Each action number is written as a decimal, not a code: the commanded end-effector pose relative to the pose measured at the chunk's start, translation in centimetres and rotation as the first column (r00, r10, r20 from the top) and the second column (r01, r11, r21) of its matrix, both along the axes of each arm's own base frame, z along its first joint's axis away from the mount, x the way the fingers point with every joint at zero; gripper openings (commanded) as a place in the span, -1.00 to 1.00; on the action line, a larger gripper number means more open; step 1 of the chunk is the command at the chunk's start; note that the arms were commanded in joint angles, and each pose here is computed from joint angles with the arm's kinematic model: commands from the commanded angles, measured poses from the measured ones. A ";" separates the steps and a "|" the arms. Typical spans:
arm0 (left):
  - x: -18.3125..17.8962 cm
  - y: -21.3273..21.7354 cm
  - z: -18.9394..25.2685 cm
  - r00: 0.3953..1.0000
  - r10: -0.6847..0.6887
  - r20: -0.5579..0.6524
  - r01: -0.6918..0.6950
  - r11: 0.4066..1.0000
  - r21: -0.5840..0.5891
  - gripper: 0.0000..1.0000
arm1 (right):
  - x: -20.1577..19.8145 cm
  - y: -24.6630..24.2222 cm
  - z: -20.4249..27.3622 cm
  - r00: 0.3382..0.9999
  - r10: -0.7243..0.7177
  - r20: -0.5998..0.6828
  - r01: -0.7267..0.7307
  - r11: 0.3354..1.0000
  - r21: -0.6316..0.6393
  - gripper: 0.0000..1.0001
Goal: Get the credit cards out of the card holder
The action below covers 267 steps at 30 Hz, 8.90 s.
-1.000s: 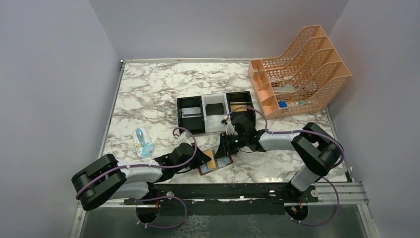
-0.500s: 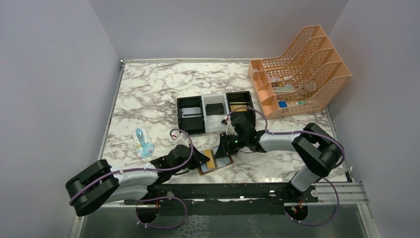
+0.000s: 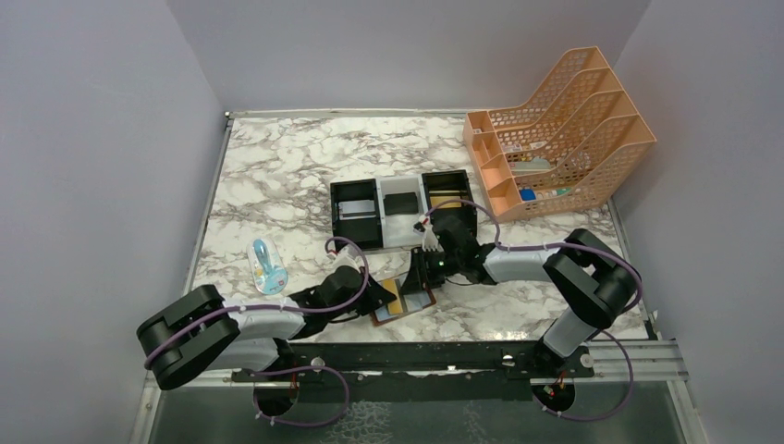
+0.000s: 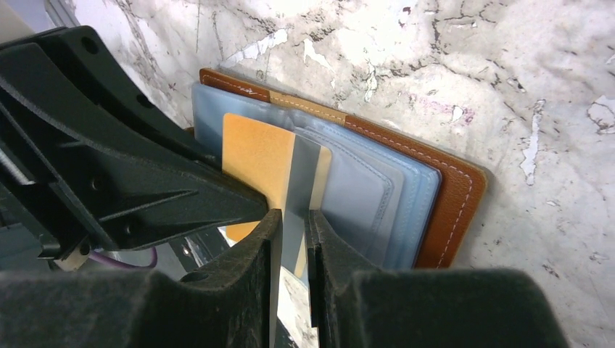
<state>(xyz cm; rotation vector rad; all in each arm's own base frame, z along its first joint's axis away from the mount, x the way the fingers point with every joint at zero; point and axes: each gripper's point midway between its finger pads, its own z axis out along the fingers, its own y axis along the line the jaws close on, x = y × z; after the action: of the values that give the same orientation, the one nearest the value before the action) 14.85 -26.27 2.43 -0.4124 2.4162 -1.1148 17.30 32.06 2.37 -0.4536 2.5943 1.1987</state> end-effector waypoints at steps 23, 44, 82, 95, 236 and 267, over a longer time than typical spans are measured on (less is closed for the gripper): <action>1.0 4.0 6.3 0.980 0.000 0.198 -0.023 0.993 0.112 -1.00 | 5.5 -6.3 3.8 0.905 -0.228 0.360 0.313 0.929 -0.199 -0.29; 2.1 1.5 8.4 0.959 -0.166 0.231 0.127 0.976 0.176 -1.00 | -0.1 -5.5 1.4 0.992 -0.077 0.101 0.087 0.991 -0.102 0.12; 3.7 1.5 19.8 0.811 -0.161 0.563 0.355 0.900 -0.253 -1.00 | 3.6 -3.2 18.2 0.968 -0.007 0.252 -0.139 0.818 0.557 0.63; 3.4 0.9 20.0 0.804 -0.186 0.565 0.396 0.877 -0.274 -1.00 | 2.4 -0.6 18.3 0.975 0.063 0.212 -0.178 0.793 0.582 0.32; 7.4 19.1 15.9 0.876 0.030 0.482 -0.350 0.727 0.591 0.98 | 26.2 -10.5 2.9 0.259 0.719 0.645 0.219 0.606 -0.764 -0.65; 7.6 18.7 15.3 0.888 0.018 0.460 -0.326 0.729 0.602 0.98 | 23.8 -8.7 9.2 0.362 0.362 0.859 0.251 0.850 -0.463 -0.21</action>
<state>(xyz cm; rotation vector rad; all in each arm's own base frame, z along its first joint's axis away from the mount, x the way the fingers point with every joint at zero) 22.45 -7.76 18.19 -0.1374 2.1162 -0.1784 41.53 22.69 9.24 -1.2287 1.6842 -0.1526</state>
